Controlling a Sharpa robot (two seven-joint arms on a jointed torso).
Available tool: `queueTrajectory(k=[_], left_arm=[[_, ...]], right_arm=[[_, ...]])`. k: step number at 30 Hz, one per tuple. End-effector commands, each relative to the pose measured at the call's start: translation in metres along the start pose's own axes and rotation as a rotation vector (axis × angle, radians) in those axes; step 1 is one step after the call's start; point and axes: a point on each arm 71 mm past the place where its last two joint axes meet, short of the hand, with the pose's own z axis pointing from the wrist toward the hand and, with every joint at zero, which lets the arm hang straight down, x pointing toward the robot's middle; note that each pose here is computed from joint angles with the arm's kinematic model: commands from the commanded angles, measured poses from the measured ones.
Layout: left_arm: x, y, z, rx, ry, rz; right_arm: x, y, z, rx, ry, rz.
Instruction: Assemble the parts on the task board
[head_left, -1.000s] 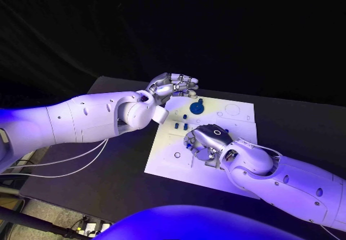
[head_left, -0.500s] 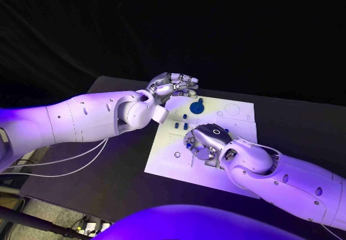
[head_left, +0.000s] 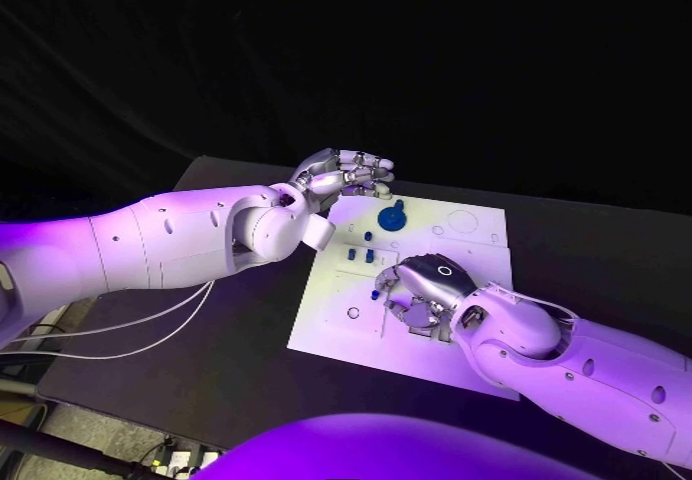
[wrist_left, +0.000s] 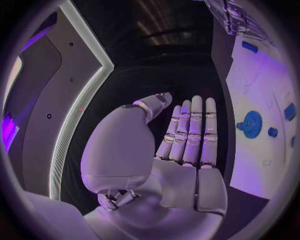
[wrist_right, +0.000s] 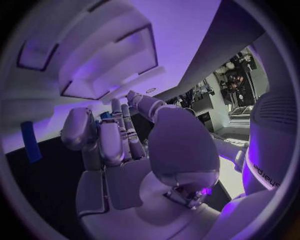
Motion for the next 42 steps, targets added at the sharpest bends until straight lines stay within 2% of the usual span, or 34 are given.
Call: queueTrajectory(k=[1, 5, 10, 13, 19, 29, 42], left_arm=[[0.0015, -0.0014, 0.0003, 0.007, 0.017, -0.004], [0.0013, -0.0014, 0.0001, 0.006, 0.017, -0.004], [0.0006, -0.0015, -0.0003, 0.006, 0.017, -0.004], [0.0004, -0.0015, -0.0004, 0.005, 0.017, -0.004], [0.0005, -0.0014, -0.0005, 0.005, 0.02, -0.005], [-0.0001, -0.0016, -0.001, 0.005, 0.021, -0.006], [-0.0006, -0.0017, -0.0015, 0.005, 0.02, -0.006]], right_arm=[[-0.009, 0.001, -0.006, -0.009, -0.033, 0.011], [-0.022, -0.002, -0.014, -0.001, -0.065, 0.021], [-0.048, -0.018, -0.023, 0.049, -0.092, 0.045], [-0.058, -0.028, -0.026, 0.076, -0.081, 0.041], [-0.077, -0.057, -0.033, 0.131, -0.017, 0.009], [-0.079, -0.084, -0.037, 0.169, 0.068, -0.064], [-0.072, -0.085, -0.031, 0.158, 0.108, -0.059]])
